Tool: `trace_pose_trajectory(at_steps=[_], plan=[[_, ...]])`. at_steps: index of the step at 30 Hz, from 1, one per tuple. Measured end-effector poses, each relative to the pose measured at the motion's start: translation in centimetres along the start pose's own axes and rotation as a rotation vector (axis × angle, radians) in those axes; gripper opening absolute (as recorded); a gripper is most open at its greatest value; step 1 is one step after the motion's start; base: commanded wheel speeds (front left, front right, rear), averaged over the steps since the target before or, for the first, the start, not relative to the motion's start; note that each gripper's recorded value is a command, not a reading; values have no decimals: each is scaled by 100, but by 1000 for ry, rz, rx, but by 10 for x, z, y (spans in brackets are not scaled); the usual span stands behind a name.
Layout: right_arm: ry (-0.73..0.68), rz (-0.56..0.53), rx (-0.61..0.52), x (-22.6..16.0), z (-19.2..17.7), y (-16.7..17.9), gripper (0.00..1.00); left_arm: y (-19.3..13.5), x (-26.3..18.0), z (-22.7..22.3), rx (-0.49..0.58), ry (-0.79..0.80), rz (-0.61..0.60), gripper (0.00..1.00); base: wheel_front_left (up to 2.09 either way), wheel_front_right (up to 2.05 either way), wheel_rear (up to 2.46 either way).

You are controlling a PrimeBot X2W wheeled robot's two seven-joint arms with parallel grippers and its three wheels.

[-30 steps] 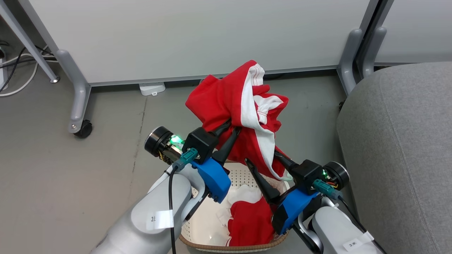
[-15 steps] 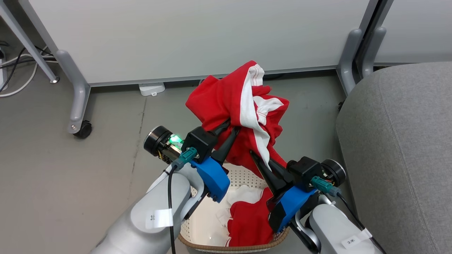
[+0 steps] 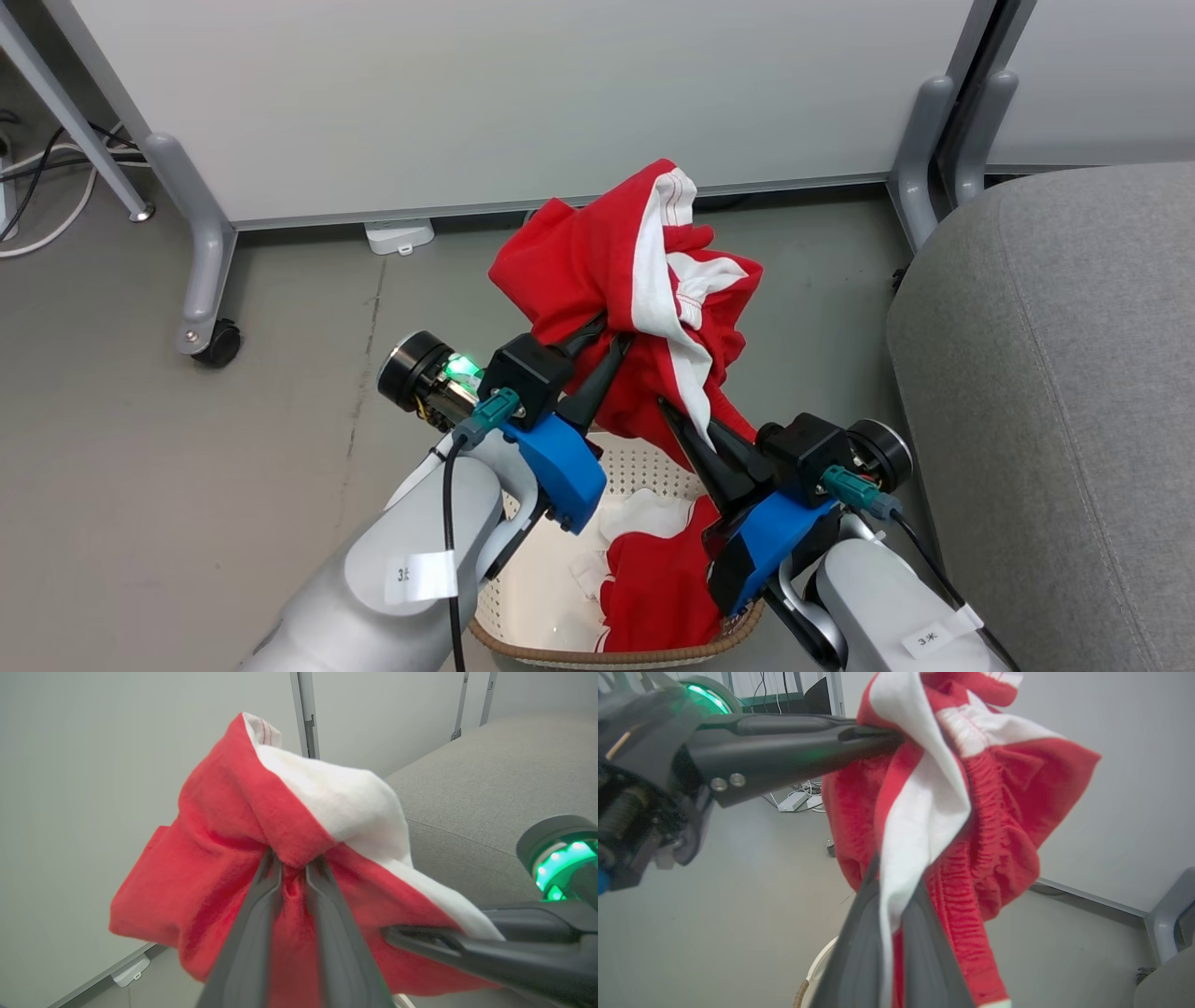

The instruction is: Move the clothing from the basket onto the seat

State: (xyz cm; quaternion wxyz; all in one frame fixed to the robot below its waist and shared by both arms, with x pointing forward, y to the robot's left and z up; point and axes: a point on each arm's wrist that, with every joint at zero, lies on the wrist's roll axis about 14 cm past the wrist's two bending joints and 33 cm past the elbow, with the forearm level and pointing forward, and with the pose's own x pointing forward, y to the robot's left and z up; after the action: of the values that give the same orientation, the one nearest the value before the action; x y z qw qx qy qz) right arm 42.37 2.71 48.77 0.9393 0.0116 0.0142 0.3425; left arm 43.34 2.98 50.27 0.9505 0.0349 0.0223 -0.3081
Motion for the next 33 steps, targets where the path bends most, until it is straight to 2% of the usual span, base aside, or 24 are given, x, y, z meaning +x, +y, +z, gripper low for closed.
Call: trace_pose_trajectory(at_steps=[6,7,8,22,33], plan=[[0,2,3,1,0,0,0,1,0,-1,-1,2,3,0,0,0,0],[-1,2,3,1,0,0,0,2,1,-1,-2,3,5,34,0,0,0],[-2,2,3,1,0,0,0,2,1,-1,-3,2,6,100,0,0,0],[-2,-26,17,0,-2,-9,0,3,5,-2,5,-1,3,100,0,0,0],[-14,-155,17,-15,-1,-54,0,-8,19,-11,2,12,-48,100,0,0,0]])
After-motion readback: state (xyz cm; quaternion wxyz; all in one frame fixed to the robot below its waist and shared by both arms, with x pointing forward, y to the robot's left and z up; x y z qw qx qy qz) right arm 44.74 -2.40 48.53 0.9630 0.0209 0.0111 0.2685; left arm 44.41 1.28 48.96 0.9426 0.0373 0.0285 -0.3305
